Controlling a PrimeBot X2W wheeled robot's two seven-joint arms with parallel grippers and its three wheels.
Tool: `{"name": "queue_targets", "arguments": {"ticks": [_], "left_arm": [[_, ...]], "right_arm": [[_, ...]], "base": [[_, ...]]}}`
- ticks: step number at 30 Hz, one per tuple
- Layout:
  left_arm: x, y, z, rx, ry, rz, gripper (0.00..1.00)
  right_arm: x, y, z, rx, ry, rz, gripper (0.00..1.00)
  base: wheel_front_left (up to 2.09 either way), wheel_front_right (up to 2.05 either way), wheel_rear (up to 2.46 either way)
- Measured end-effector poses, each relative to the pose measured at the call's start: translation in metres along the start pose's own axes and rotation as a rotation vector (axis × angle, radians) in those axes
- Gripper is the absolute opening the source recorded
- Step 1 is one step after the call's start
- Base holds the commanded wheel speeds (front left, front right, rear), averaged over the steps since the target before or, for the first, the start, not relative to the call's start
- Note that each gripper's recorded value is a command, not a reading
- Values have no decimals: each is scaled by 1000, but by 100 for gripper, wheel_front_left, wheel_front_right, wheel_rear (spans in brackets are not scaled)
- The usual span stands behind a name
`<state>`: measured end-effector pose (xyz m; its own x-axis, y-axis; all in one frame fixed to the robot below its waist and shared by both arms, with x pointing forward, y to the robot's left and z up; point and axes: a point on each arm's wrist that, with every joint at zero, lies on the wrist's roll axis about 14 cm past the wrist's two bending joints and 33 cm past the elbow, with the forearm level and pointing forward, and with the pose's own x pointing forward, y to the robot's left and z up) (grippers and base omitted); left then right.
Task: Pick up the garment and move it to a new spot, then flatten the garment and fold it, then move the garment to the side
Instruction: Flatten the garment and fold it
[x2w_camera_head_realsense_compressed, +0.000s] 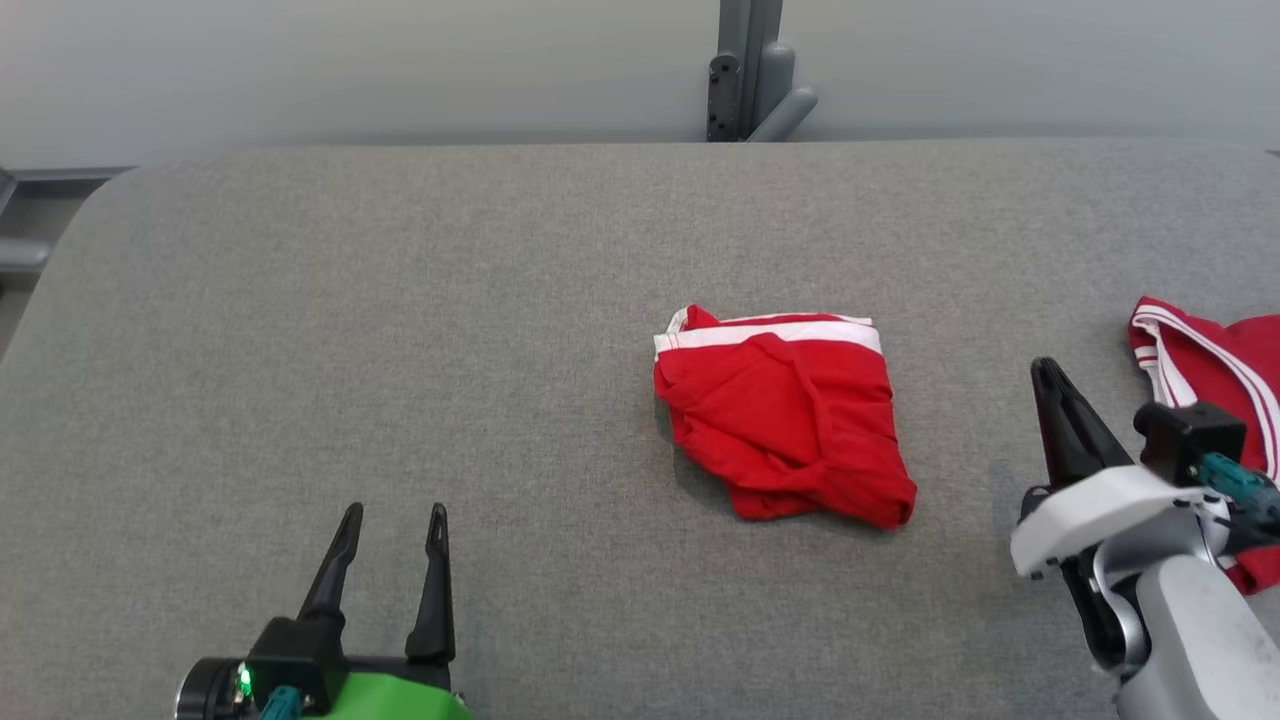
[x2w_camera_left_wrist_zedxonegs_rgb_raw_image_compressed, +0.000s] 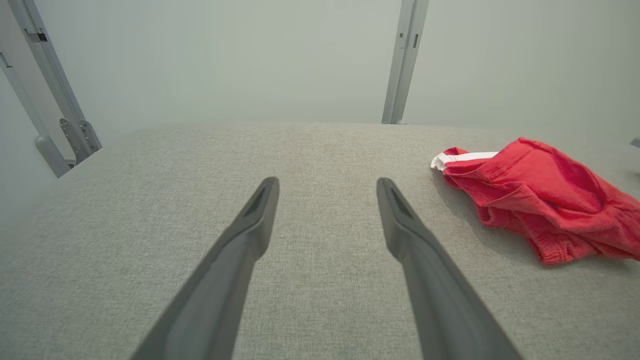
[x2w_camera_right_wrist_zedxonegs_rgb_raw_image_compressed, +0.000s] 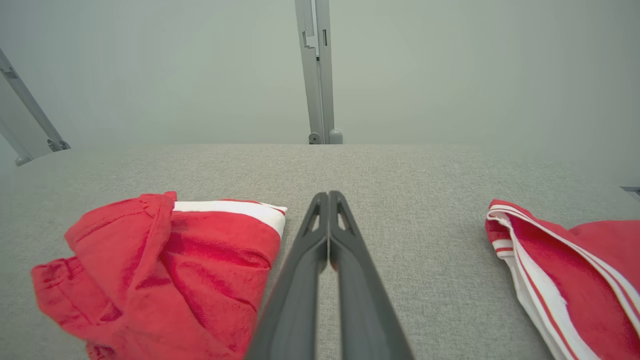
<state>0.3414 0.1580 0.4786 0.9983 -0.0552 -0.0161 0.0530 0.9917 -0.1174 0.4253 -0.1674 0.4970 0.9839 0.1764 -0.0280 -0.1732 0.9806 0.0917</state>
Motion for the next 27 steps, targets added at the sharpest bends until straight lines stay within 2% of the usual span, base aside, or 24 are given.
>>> {"name": "queue_targets", "arguments": {"ticks": [4, 10, 14, 22, 27], "left_arm": [[14, -5, 5, -7, -18, -16, 100], [25, 4, -2, -23, 1, 23, 100], [25, 13, -9, -22, 21, 50, 100], [17, 34, -12, -16, 36, 126, 100], [8, 41, -6, -14, 18, 152, 100]], "right_arm": [[33, 18, 1, -22, 9, 68, 0], [70, 60, -33, -51, 119, 201, 0], [82, 86, -63, -50, 201, 270, 0], [80, 137, -93, -40, 249, 414, 0], [52, 167, -102, -56, 264, 517, 0]], "base": [[0, 0, 0], [0, 0, 0], [0, 0, 0], [0, 0, 0], [0, 0, 0]]}}
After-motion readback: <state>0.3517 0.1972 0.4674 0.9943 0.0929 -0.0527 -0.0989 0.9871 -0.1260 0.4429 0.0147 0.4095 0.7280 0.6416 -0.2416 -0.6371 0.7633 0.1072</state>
